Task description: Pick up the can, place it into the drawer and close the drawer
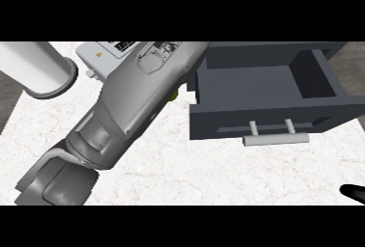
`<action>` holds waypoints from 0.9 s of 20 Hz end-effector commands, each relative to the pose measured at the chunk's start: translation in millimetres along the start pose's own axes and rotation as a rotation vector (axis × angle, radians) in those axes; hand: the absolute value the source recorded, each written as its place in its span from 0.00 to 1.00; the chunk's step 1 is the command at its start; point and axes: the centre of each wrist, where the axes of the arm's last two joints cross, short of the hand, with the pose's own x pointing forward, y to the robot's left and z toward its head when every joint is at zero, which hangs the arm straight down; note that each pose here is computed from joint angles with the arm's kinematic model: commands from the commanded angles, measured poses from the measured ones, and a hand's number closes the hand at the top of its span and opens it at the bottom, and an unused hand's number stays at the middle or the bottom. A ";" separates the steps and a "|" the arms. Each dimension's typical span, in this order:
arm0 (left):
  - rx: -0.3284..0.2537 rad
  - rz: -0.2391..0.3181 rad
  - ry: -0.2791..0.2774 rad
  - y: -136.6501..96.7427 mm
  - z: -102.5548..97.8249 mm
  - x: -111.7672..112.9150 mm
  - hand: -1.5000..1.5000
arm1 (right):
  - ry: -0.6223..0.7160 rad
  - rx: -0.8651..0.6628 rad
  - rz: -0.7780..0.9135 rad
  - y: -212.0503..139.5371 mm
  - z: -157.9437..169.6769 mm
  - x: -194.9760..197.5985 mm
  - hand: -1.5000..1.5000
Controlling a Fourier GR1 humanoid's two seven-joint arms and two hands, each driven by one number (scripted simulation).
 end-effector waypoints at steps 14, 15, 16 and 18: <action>0.200 -0.088 -0.007 -10.4 -10.3 1.2 0.00 | -0.017 0.067 -0.013 21.5 -10.2 -10.0 0.00; 0.207 -0.089 -0.007 -8.4 -12.0 0.7 0.00 | -0.018 0.042 -0.006 17.2 -5.3 3.0 0.00; 0.219 -0.088 -0.008 -7.8 -12.2 -1.0 0.00 | -0.031 0.069 0.003 20.8 -10.3 3.0 0.00; 0.213 -0.094 -0.033 -5.4 -11.8 -9.6 0.00 | -0.066 0.057 0.088 12.3 -23.1 1.2 0.00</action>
